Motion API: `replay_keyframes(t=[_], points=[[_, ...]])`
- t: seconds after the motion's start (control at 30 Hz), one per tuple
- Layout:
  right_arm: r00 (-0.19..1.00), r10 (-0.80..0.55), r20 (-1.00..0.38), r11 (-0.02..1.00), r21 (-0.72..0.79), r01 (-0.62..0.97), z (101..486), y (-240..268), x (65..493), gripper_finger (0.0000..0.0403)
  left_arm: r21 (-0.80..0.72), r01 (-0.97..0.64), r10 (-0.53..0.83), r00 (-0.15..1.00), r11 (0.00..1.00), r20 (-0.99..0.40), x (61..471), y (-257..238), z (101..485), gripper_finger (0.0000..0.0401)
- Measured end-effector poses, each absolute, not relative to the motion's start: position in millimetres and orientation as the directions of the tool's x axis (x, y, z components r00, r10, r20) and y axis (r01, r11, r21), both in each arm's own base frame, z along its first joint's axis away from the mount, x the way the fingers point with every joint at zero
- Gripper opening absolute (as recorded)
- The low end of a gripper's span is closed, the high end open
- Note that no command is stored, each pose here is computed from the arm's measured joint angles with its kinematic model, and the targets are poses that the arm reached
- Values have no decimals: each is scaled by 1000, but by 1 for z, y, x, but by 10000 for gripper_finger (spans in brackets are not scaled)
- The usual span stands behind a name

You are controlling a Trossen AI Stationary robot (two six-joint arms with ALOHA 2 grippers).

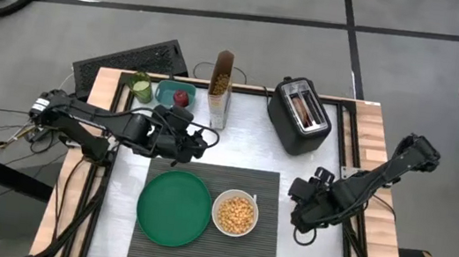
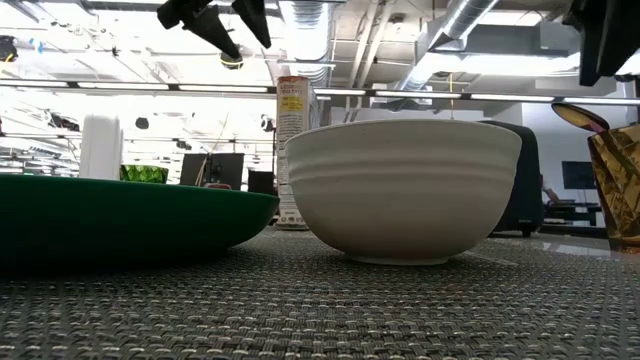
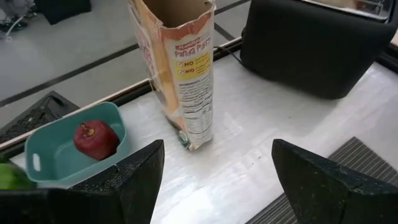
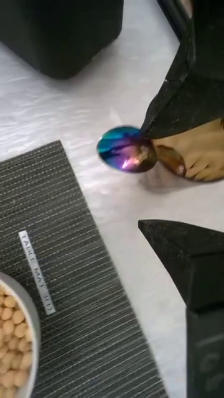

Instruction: Arrange a breakfast setting

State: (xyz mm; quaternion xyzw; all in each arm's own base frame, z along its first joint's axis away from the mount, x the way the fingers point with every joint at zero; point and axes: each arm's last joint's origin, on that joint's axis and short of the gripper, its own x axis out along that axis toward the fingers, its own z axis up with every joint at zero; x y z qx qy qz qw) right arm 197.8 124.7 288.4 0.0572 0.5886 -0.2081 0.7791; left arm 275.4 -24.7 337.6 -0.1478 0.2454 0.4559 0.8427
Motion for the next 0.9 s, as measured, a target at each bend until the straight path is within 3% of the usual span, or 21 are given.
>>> replay_keyframes(t=[0.3,0.53,0.9], points=[[153,-303,-941,881,-216,420,266,134,214,296,18,-839,702,443,544,-558,272,-26,336,281],[64,-393,-917,852,-337,402,250,133,222,295,30,-839,704,436,543,-561,271,-26,335,281],[22,-436,-899,804,-379,458,250,130,218,271,35,-843,712,430,536,-555,270,-26,335,281]])
